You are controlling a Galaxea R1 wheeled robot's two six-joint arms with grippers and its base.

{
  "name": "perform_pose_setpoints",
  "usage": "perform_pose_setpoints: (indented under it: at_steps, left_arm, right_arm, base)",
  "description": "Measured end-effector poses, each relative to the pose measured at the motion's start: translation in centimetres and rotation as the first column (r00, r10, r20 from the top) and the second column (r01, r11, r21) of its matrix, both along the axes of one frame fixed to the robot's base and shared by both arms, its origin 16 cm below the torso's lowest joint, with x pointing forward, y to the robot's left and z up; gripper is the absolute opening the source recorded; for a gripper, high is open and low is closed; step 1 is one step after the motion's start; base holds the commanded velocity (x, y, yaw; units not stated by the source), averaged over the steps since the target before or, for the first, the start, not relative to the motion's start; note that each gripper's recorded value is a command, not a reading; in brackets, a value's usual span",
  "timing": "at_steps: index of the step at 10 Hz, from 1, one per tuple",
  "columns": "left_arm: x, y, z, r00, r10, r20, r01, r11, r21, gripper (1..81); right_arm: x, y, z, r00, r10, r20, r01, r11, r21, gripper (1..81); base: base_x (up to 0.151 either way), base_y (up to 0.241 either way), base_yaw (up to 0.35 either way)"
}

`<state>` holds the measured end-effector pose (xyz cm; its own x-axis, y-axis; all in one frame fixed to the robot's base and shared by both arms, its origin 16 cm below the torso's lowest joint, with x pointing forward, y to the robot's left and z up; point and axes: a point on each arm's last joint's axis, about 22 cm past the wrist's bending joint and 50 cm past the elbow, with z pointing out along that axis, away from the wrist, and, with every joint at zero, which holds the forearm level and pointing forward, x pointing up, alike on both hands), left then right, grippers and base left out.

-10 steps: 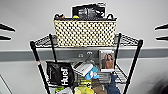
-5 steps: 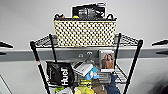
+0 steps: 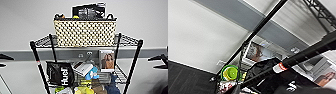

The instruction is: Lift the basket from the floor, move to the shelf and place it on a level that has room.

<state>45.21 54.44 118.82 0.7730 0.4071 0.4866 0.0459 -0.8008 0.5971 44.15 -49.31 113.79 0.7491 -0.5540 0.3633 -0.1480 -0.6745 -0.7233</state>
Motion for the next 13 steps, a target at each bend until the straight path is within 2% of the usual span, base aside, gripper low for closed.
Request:
perform_pose_setpoints:
  at_steps: [2, 3, 7, 10, 13]
  left_arm:
    - [-0.1, 0.0, -4.8, 0.998, 0.002, -0.064, -0.001, 1.000, 0.020, 81.1]
    - [-0.1, -0.6, -6.8, 0.997, -0.010, -0.079, 0.012, 0.999, 0.030, 81.1]
    - [-1.2, -4.7, -16.2, 0.981, -0.057, -0.184, 0.062, 0.998, 0.020, 81.1]
    - [-2.3, -7.7, -22.6, 0.970, -0.085, -0.227, 0.088, 0.996, 0.003, 81.1]
    - [-4.6, -9.3, -28.3, 0.956, -0.100, -0.276, 0.102, 0.995, -0.006, 81.1]
  right_arm:
    - [-0.7, 0.0, -5.1, 0.997, 0.005, -0.071, -0.006, 0.9998, -0.018, 81.1]
    - [-0.9, 0.7, -7.8, 0.994, 0.020, -0.103, -0.022, 0.9995, -0.021, 81.1]
    - [-3.0, 2.9, -18.5, 0.975, 0.052, -0.215, -0.058, 0.9980, -0.024, 81.1]
    - [-4.9, 5.6, -25.5, 0.960, 0.088, -0.266, -0.096, 0.9953, -0.015, 81.1]
    - [-7.8, 6.1, -31.0, 0.947, 0.086, -0.308, -0.098, 0.9949, -0.024, 81.1]
  base:
    - [0.000, 0.000, 0.000]
    - [0.000, 0.000, 0.000]
    - [0.000, 0.000, 0.000]
    - [0.000, 0.000, 0.000]
    - [0.000, 0.000, 0.000]
